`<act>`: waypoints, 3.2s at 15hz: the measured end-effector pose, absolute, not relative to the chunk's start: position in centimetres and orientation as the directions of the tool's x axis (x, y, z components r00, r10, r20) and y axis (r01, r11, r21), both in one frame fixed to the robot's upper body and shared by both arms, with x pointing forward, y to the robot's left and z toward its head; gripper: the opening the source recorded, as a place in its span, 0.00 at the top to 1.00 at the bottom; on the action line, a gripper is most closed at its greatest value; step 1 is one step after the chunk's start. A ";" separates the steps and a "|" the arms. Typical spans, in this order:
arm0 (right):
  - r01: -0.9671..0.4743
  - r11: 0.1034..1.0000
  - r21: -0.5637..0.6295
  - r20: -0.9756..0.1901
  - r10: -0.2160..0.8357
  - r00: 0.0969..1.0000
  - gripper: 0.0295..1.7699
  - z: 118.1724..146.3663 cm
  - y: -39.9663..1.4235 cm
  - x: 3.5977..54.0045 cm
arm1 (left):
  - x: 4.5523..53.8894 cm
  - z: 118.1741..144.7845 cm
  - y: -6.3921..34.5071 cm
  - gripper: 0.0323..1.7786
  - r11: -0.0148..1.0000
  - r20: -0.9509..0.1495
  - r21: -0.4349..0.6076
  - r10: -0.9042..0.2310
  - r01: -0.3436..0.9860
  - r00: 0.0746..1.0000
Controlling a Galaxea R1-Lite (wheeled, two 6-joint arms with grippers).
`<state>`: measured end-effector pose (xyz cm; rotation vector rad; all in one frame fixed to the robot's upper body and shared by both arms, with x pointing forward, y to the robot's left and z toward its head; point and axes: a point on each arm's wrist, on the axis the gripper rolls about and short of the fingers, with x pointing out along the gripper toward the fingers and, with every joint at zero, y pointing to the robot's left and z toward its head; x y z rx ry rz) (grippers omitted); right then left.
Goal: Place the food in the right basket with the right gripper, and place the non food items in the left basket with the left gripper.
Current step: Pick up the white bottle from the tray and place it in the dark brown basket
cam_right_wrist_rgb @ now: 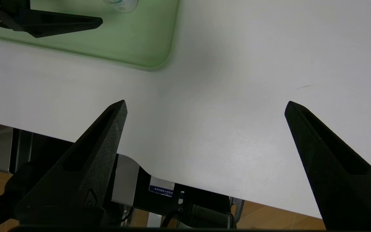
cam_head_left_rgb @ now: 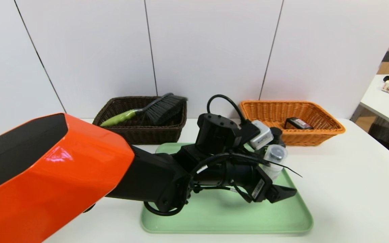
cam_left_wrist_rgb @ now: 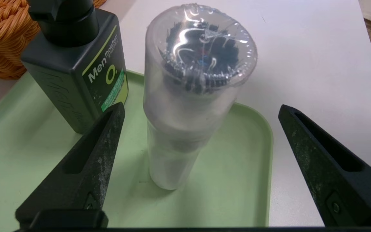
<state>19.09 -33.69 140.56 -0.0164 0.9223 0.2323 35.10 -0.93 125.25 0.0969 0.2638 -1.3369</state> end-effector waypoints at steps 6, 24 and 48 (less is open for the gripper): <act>-0.203 0.975 0.086 -0.789 0.191 0.584 0.04 140.6 -33.7 19.0 | 34.9 124.2 -1.9 0.05 0.218 -0.235 -0.093 -0.953 0.971 0.192; -0.201 0.976 0.084 -0.788 0.189 0.586 0.04 140.6 -33.7 19.0 | 35.2 123.7 -3.5 0.52 0.202 -0.220 -0.087 -0.959 0.976 0.179; -0.200 0.976 0.088 -0.779 0.193 0.596 0.04 140.7 -33.7 18.6 | 47.0 138.5 15.8 0.64 0.661 -0.072 -0.024 -0.749 0.750 0.658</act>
